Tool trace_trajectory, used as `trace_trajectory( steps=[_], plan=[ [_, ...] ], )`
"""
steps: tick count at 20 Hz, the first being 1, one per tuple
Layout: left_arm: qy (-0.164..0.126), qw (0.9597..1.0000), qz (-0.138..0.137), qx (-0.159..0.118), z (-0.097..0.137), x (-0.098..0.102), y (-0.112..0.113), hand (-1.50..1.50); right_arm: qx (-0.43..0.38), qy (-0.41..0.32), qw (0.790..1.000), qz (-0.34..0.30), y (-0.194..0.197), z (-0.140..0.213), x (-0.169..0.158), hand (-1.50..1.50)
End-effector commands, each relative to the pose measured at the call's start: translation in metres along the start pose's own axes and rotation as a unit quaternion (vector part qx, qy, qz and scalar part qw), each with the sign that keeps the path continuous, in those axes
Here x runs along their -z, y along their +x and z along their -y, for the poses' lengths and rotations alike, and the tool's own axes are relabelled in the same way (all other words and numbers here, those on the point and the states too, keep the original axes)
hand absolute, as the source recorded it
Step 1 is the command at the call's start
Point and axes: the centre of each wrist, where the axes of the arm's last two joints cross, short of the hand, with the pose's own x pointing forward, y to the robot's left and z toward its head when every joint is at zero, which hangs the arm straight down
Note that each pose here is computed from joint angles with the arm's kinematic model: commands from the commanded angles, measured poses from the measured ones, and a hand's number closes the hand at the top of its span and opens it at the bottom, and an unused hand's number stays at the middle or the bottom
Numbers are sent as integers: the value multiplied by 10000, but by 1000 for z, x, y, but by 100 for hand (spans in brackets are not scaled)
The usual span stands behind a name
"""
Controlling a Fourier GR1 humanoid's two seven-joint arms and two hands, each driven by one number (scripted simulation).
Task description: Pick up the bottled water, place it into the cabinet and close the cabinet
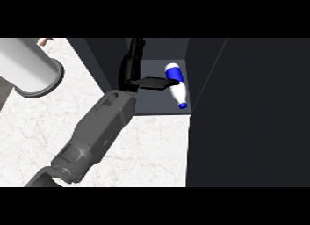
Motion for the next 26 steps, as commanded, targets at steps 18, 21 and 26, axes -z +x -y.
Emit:
trace_trajectory(
  steps=[18, 21, 26],
  plan=[
    [-1149, 9822, -1, -1488, -7, -146, 22, 150, -440, 625, 9971, 15, 32, -7, 11, -150],
    [-1089, 9815, -114, -1572, -21, -150, 35, 150, -694, 1233, 9898, -160, 41, -7, 3, 150],
    [-852, 9853, -200, -1468, -54, -175, 44, 150, -762, 2088, 9744, -346, 50, -16, 6, 150]
  ],
)
